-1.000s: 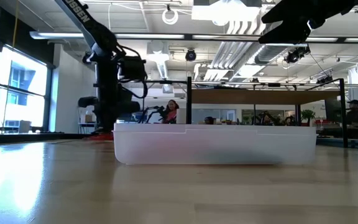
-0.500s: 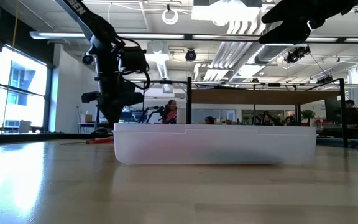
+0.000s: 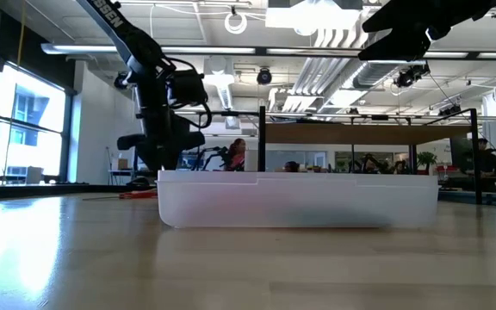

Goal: Pack school essentials
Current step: Put the red scissors into the transparent box

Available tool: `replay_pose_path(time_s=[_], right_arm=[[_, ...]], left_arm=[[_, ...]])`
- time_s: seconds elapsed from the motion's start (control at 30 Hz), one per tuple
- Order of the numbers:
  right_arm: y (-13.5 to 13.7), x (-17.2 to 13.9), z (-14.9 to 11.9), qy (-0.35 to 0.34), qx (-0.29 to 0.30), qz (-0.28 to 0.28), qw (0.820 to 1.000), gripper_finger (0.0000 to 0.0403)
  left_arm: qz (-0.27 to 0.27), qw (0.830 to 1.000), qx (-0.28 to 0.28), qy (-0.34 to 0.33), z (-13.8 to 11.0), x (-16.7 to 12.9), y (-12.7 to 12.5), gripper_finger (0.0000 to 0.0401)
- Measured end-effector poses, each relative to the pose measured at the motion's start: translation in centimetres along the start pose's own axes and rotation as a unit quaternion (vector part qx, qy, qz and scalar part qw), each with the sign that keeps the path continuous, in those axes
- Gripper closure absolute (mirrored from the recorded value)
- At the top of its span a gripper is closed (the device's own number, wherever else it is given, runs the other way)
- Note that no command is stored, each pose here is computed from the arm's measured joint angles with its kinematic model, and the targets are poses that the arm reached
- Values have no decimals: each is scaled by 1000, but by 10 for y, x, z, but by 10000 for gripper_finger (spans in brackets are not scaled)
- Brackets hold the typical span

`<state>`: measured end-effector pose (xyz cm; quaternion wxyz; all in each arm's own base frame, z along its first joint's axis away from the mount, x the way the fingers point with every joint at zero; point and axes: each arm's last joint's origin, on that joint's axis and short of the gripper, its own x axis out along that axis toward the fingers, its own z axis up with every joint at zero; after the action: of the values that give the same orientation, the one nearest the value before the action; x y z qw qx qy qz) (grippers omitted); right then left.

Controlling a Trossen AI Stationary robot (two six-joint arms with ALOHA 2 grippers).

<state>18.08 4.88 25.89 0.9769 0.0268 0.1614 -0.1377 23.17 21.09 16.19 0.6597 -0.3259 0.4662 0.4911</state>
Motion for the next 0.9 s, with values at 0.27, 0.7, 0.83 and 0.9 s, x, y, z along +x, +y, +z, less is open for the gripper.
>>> replay_pose_path(time_s=[0.27,0.7,0.83,0.9], right_arm=[[0,0,0,0,0,0,1000,4],[0,0,0,0,0,0,1000,4],[0,0,0,-1,1,0,1000,4],[0,0,0,-1,1,0,1000,4]], left_arm=[[4,1000,-11,4,-1,3,0,280],[37,999,-14,35,-5,32,-1,282],[39,998,-11,46,-7,38,-3,296],[39,998,-3,48,-7,39,-3,316]])
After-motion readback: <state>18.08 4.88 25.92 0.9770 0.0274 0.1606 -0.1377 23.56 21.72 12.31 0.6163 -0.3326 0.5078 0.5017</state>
